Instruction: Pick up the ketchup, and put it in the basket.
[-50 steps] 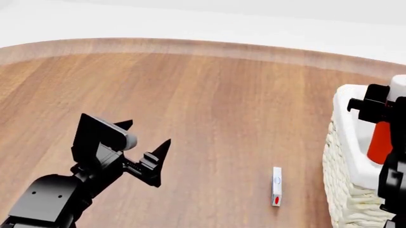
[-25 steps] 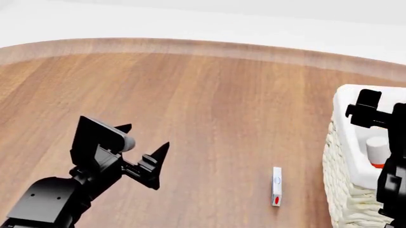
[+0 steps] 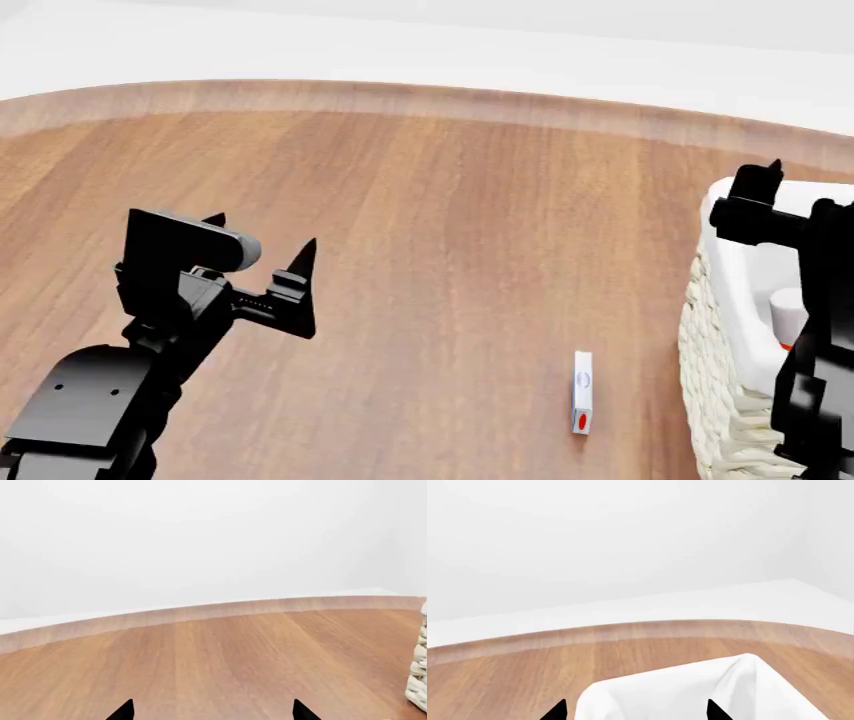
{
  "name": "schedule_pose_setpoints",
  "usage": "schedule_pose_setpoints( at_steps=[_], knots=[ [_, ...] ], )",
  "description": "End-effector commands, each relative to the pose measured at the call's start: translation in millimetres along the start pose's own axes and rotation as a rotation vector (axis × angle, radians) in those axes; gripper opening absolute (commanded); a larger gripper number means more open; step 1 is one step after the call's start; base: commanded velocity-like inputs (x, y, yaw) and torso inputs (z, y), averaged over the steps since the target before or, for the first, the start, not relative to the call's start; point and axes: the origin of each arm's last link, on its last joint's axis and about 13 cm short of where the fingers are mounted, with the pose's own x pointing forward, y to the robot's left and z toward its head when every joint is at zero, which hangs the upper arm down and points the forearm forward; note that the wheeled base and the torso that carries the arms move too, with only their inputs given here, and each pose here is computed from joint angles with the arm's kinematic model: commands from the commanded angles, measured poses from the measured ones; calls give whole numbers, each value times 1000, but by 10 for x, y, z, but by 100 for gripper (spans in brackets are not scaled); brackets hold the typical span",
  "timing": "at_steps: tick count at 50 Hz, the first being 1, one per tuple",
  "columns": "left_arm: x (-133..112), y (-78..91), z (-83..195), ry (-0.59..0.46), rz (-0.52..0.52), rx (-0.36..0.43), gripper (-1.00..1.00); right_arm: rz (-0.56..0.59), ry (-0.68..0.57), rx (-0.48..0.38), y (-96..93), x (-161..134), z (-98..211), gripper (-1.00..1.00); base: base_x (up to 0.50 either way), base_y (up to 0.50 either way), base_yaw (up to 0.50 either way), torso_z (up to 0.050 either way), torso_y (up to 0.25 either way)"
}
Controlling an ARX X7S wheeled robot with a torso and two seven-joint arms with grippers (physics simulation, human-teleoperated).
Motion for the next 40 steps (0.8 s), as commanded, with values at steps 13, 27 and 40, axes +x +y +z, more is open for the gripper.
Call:
schedule_pose_setpoints(
  at_steps=[13,27,40],
  knots=[
    [197,-121,482,-315,212,69,100,91,-439,-65,571,-194,-71,100,0,0,0,0,0],
    [116,-128,565,-399,272,38,100,104,-579,-68,720,-552,-60,100,0,0,0,0,0],
    [-83,-176,609,-475,296,40,100,125,-652,-77,750,-791,-104,100,0,0,0,0,0]
  ],
)
